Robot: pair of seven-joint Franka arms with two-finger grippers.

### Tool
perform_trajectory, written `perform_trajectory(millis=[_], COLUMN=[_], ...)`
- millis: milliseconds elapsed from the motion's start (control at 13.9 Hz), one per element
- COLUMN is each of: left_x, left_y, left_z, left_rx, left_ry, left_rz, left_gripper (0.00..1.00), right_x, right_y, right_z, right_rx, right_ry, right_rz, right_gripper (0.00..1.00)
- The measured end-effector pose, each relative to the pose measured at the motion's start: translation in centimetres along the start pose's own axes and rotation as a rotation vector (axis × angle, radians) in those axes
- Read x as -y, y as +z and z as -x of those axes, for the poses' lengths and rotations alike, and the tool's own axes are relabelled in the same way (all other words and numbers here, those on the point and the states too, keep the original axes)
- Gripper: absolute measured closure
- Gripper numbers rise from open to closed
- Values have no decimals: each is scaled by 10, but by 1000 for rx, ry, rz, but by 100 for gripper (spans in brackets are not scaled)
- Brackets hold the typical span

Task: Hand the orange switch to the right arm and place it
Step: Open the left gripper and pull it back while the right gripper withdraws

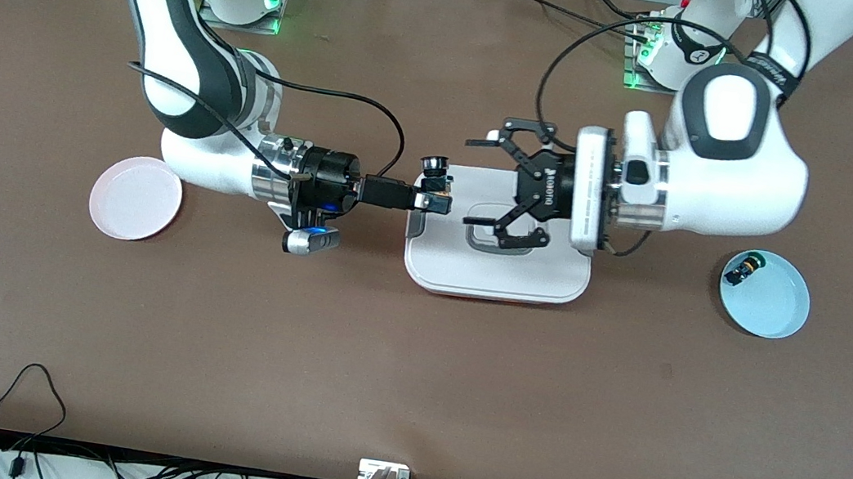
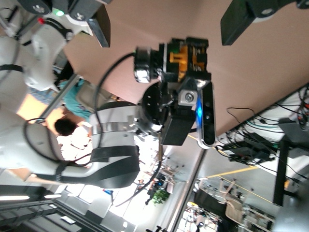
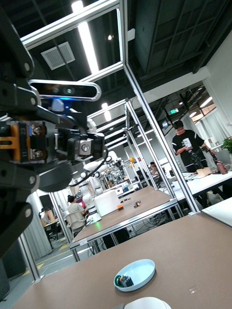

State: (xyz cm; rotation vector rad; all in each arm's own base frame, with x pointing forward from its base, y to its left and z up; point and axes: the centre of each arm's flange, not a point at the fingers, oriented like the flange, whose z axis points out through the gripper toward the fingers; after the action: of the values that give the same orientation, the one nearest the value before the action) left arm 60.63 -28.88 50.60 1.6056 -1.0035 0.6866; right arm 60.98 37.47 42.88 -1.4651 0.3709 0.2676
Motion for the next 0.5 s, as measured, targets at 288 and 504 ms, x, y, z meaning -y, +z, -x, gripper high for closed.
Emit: perform_trajectory(millis=[288, 504], left_x=[-14, -29], left_y=[-33, -39], left_z=[-5, -9], left_rx=[210, 418], left_ry=[-83, -183], left_rz=[47, -5], left_gripper=[0, 0], right_x=[11, 23], right_y=[-33, -65], right_z=[-14, -25], right_rx=[39, 76], right_ry=[-33, -69], right_rz=[26, 57], right_gripper=[66, 66])
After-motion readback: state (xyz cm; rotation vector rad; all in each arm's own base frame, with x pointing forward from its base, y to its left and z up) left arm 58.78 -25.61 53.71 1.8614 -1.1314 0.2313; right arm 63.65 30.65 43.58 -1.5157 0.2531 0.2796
